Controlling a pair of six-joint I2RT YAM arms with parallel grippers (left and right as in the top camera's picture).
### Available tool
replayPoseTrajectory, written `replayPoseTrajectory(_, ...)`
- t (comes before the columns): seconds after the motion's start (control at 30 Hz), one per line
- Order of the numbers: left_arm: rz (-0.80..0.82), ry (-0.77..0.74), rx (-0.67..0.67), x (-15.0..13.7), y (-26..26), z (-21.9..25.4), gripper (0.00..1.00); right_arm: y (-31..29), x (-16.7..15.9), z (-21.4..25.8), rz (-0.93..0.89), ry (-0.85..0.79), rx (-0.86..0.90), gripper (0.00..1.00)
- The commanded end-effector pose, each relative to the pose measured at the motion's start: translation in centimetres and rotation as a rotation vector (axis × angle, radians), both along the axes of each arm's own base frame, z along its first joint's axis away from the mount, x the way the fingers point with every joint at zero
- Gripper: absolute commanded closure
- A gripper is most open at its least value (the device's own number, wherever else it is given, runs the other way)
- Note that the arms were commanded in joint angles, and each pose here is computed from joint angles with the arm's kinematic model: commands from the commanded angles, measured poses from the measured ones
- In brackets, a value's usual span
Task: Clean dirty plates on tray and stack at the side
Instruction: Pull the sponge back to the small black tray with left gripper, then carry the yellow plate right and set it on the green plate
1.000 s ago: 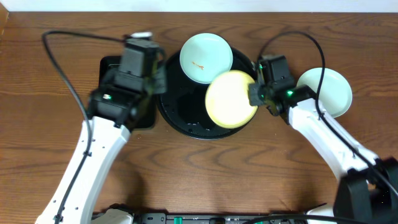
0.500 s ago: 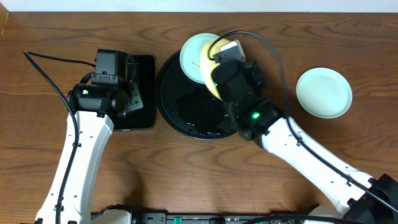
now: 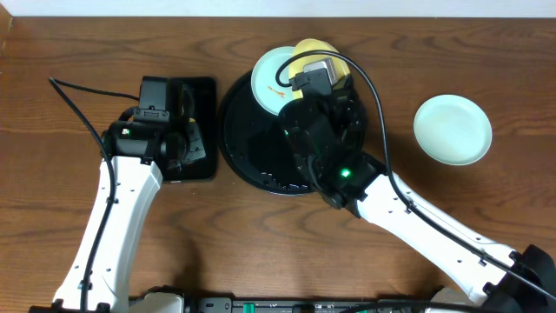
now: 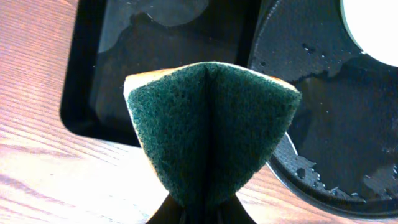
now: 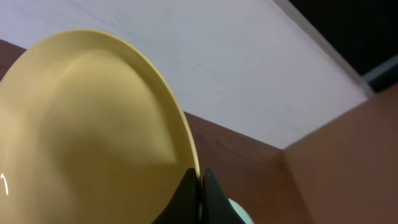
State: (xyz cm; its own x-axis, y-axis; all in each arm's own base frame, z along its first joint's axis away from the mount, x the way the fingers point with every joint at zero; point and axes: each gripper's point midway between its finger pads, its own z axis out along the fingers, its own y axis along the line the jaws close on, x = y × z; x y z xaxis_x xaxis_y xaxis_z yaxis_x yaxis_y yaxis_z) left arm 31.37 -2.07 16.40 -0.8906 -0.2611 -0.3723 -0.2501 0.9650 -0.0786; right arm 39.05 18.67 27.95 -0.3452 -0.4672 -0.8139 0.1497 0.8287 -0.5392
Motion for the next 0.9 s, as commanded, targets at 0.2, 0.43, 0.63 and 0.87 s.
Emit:
replayPoseTrajectory(0.2, 0.006, 0.022, -0.021, -0.3, -0.2, -0.7, 0.93, -0.1, -0.4, 1.1, -0.041, -0.048, 0.012, 0.99)
replayPoseTrajectory(0.43, 0.006, 0.014, -0.022, -0.2, -0.2, -0.6, 0.92, 0.6, -1.8, 3.1, -0.073, -0.097, -0.079, 0.99)
replayPoseTrajectory(0.63, 0.006, 0.015, -0.022, -0.2, -0.2, -0.7, 0.92, 1.0, -2.2, 3.2, -0.069, -0.095, -0.1, 0.99)
replayPoseTrajectory(0.87, 0.006, 0.015, -0.022, -0.2, -0.2, -0.7, 0.92, 0.4, -2.0, 3.7, -0.096, -0.113, -0.092, 0.99)
